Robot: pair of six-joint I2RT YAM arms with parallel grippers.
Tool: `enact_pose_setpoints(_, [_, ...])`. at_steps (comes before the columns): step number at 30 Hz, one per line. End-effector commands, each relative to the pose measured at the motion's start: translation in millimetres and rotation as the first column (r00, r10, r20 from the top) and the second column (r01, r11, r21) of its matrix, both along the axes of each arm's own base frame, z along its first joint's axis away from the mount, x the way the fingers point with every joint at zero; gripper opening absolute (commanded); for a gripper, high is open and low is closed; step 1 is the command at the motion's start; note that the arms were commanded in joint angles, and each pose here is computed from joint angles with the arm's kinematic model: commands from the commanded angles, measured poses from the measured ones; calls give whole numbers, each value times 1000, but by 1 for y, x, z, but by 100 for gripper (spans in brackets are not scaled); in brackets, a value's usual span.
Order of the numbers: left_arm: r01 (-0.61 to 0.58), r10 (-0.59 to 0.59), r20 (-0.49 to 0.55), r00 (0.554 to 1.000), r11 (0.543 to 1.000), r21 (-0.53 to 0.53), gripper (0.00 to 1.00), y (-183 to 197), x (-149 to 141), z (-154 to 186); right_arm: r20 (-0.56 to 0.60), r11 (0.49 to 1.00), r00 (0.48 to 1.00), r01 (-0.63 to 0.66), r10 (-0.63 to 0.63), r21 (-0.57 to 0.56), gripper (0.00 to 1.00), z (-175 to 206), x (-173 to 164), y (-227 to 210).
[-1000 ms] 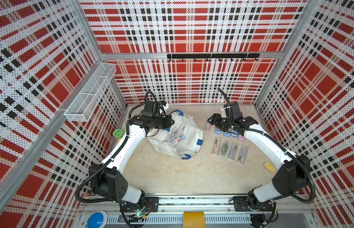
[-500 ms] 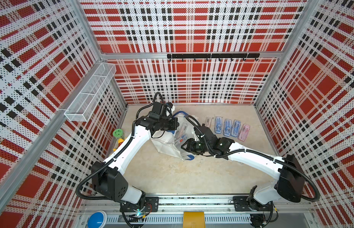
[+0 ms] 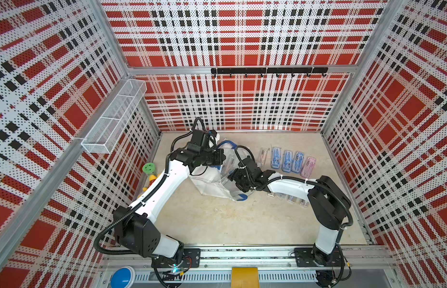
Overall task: Take out the compass set from the canvas bag
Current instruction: Pick up the compass set from the canvas bag.
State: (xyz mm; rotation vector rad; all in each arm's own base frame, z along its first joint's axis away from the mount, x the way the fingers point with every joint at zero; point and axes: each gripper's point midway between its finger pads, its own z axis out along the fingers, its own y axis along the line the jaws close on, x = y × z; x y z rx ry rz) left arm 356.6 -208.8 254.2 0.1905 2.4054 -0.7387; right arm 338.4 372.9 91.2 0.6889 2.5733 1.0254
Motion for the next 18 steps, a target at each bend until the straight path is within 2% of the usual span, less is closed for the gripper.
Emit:
enact_pose_setpoints(1, [62,-57,62,996,994,-86,0,-16,-10,30,20,993,995,100,-102,68,75,5,25,7])
enact_pose_setpoints(4, [82,-76,63,995,992,-92,0,-21,-16,31,-13,987,991,137,-137,86,77,-11,31,10])
enact_pose_setpoints(10, [119,-114,57,992,988,-103,0,-31,-25,32,-63,988,987,153,-150,34,76,-41,33,11])
enact_pose_setpoints(14, [152,-147,49,988,983,-106,0,-41,-31,29,-88,984,983,165,-160,59,71,-57,33,17])
enact_pose_setpoints(18, [197,-192,54,980,974,-113,0,-53,-39,32,-73,980,985,163,-155,112,61,-59,39,27])
